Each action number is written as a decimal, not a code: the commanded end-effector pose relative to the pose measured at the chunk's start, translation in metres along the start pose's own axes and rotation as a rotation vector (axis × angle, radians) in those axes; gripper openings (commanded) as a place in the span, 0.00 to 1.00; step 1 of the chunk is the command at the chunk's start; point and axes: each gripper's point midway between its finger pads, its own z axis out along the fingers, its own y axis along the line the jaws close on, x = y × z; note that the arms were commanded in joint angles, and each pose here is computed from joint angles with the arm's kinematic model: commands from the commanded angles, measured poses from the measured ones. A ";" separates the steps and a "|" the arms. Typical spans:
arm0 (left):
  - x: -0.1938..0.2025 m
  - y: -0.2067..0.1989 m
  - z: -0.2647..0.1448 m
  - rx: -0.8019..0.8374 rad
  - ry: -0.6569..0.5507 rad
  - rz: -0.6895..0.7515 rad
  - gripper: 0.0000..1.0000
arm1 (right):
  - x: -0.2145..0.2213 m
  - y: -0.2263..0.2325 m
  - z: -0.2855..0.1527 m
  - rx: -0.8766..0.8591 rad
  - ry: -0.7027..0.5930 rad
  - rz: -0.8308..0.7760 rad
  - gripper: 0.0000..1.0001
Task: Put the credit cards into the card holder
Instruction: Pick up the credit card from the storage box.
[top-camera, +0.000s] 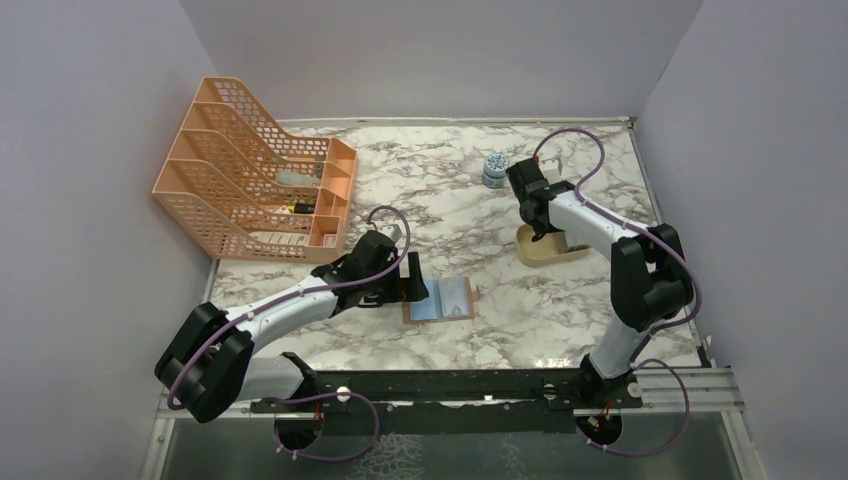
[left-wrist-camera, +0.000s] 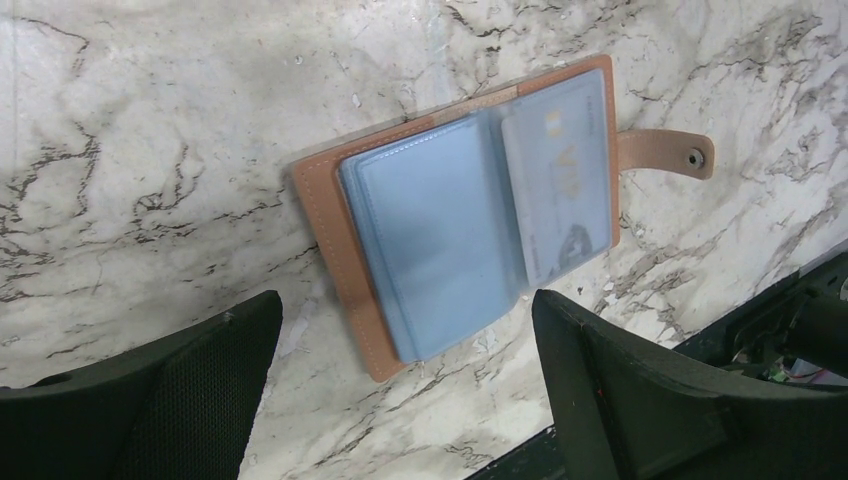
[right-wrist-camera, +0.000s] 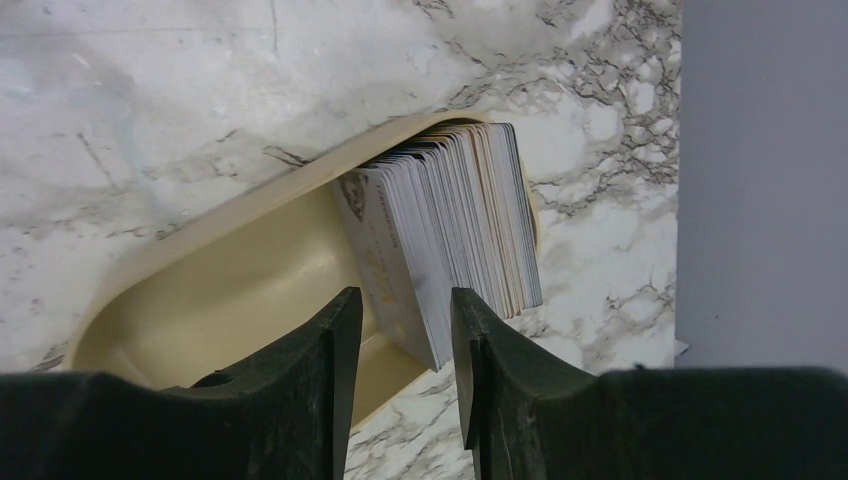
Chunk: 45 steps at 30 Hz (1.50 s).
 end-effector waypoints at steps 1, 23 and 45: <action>-0.001 -0.007 -0.001 0.055 -0.012 0.016 0.98 | -0.008 -0.020 0.006 0.135 -0.007 -0.030 0.40; 0.001 -0.008 0.000 0.079 0.000 0.001 0.98 | 0.003 -0.016 0.025 0.115 0.041 -0.039 0.39; 0.003 -0.013 0.004 0.111 0.018 -0.004 0.97 | -0.001 -0.021 0.020 0.129 0.037 -0.017 0.25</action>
